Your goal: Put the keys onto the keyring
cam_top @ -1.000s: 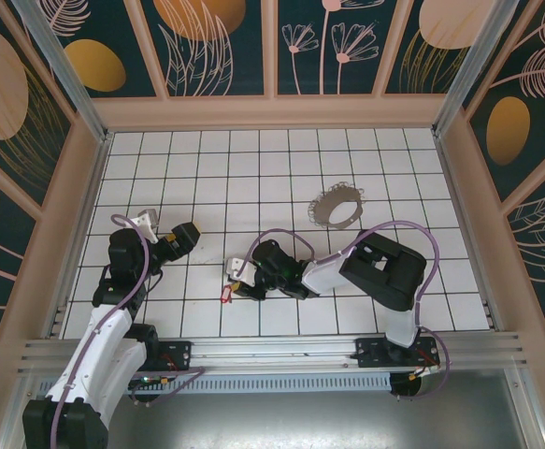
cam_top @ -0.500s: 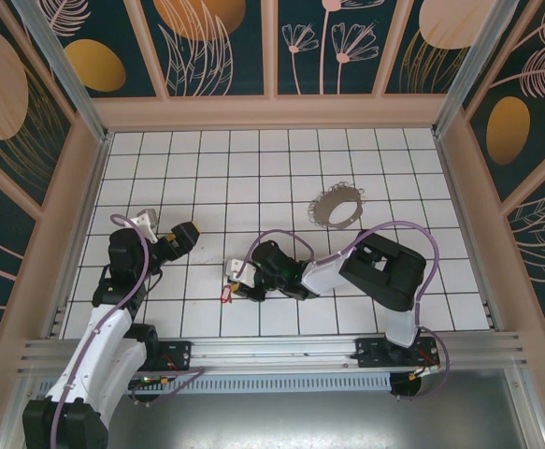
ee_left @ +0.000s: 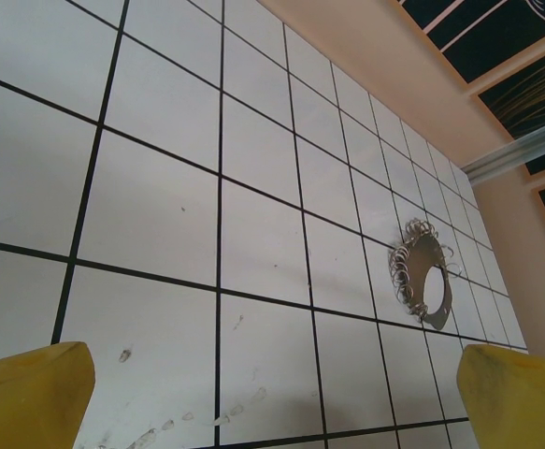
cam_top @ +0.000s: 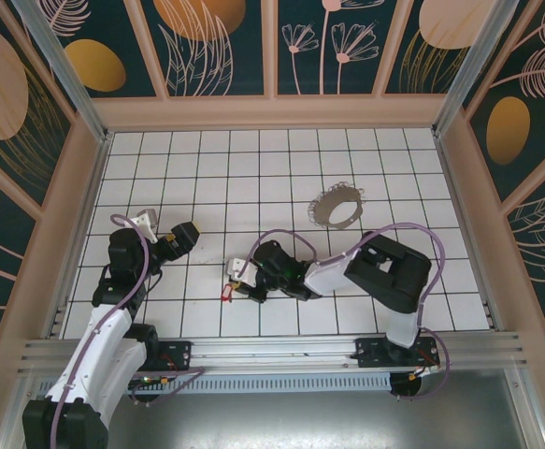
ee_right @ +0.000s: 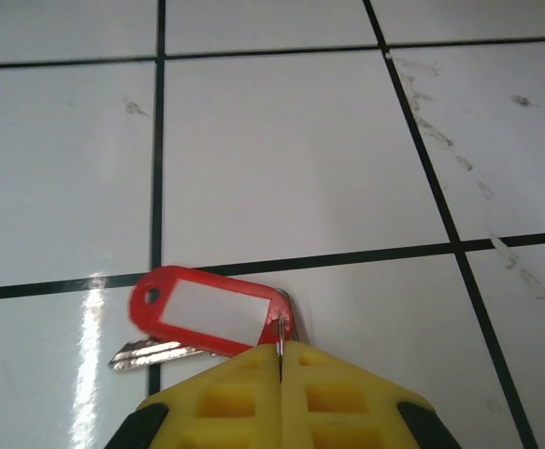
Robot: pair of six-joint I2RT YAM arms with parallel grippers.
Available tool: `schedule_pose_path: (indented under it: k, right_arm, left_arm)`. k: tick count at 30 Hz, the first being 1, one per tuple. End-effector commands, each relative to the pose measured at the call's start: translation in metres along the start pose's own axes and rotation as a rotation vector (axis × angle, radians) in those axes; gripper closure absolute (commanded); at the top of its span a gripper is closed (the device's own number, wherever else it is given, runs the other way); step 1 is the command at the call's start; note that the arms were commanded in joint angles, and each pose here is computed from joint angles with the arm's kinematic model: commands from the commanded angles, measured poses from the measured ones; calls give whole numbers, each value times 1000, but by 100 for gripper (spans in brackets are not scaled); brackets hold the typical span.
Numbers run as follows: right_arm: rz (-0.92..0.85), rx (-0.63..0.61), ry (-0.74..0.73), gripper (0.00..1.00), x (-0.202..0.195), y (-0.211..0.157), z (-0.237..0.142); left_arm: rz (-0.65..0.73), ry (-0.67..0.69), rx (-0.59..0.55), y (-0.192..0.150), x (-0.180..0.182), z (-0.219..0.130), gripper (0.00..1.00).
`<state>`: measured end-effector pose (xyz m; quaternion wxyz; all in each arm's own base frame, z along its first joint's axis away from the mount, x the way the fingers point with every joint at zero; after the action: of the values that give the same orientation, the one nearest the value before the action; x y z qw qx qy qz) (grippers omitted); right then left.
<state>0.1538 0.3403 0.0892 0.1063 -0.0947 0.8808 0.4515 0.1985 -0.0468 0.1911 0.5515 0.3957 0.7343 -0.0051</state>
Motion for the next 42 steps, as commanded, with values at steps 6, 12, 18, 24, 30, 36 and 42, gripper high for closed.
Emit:
schedule_pose_path:
  k: [6, 12, 18, 24, 30, 36, 42]
  right_arm:
    - [34, -225, -19, 100, 7, 49, -77]
    - [72, -384, -50, 100, 4, 67, -134]
    - [124, -501, -94, 100, -5, 70, -176]
    - [157, -485, -120, 100, -9, 60, -189]
    - [125, -543, -118, 100, -3, 62, -199]
    - [60, -644, -43, 100, 12, 64, -210]
    - [10, -671, -43, 100, 17, 63, -213]
  left_arm:
    - [153, -224, -4, 14, -49, -16, 1]
    - [294, -421, 3, 15, -91, -35, 1]
    - [475, -619, 29, 4, -139, -52, 1]
    - [693, -670, 83, -28, -172, -40, 3]
    - [920, -842, 164, -70, -179, -53, 16]
    - [1011, -798, 301, -101, -173, -50, 25]
    - [1059, -741, 360, -125, -170, -47, 33]
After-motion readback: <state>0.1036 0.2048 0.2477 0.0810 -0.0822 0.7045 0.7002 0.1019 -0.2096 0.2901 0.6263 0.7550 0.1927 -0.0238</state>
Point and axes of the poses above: each hand's point on the last joint's axis, 136 mm out from that joint toward the fingers, its own z axis out along the fingers, its own x axis along the line the jaws close on, y = z × x, the point moved 9 cm from there along -z, back along the fingers, and after that the axes turned 14 degrees about -z, right-handed, at the moved point
